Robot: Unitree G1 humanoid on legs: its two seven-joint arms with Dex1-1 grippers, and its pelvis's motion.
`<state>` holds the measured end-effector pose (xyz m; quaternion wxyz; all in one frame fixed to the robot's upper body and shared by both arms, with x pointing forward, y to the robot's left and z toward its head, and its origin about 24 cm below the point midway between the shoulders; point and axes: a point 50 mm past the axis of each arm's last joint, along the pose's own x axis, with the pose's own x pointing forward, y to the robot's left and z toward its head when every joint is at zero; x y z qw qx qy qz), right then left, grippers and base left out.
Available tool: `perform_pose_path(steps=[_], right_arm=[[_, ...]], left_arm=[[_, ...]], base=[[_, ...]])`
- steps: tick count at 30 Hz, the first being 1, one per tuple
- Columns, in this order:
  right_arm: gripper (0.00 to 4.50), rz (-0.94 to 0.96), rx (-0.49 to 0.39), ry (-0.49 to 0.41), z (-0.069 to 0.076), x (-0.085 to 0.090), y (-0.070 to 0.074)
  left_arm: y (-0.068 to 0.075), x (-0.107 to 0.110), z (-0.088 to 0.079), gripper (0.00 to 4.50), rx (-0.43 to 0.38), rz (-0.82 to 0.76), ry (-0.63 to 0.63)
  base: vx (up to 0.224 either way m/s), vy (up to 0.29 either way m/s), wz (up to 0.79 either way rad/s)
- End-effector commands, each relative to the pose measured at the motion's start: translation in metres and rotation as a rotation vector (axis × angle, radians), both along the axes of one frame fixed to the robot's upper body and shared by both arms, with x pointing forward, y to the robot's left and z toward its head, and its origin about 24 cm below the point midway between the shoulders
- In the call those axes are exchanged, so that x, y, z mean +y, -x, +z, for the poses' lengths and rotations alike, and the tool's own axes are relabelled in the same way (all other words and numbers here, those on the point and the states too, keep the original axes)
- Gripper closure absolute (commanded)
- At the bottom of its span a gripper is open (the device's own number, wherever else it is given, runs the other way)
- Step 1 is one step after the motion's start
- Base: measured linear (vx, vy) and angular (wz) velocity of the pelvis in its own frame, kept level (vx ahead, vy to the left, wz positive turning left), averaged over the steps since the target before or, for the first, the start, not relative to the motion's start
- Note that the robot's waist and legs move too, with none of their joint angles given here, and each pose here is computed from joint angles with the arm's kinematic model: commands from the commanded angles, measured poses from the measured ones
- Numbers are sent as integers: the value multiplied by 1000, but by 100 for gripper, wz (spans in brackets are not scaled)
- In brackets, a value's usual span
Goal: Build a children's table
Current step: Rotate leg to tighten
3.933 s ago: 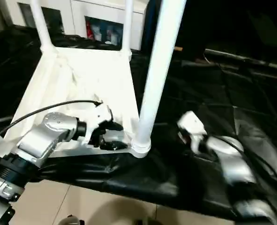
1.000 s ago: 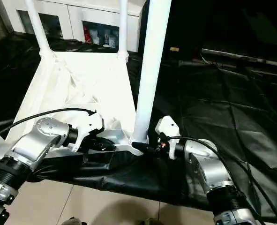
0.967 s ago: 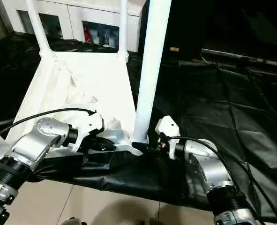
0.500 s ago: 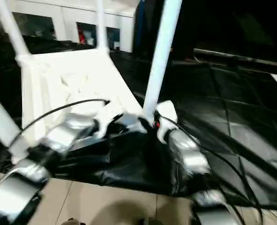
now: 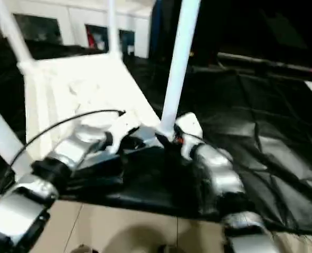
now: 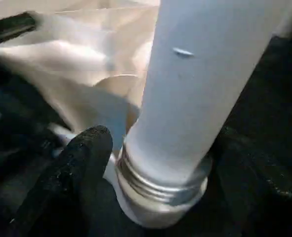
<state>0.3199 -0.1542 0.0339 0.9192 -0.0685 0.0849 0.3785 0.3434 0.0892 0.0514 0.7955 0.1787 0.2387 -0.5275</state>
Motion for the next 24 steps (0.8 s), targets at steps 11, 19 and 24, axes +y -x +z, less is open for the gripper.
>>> perform_pose_path(steps=[11, 19, 24], right_arm=[[104, 427, 56, 38, 10, -10, 30], [120, 457, 56, 27, 11, 0, 28], [155, 481, 69, 19, 11, 3, 28]], left_arm=[[30, 23, 12, 450, 146, -359, 45], [33, 25, 16, 450, 157, -385, 55], [32, 25, 16, 450, 150, -375, 56]], base=[[30, -9, 3], [7, 0, 1], [0, 0, 0]])
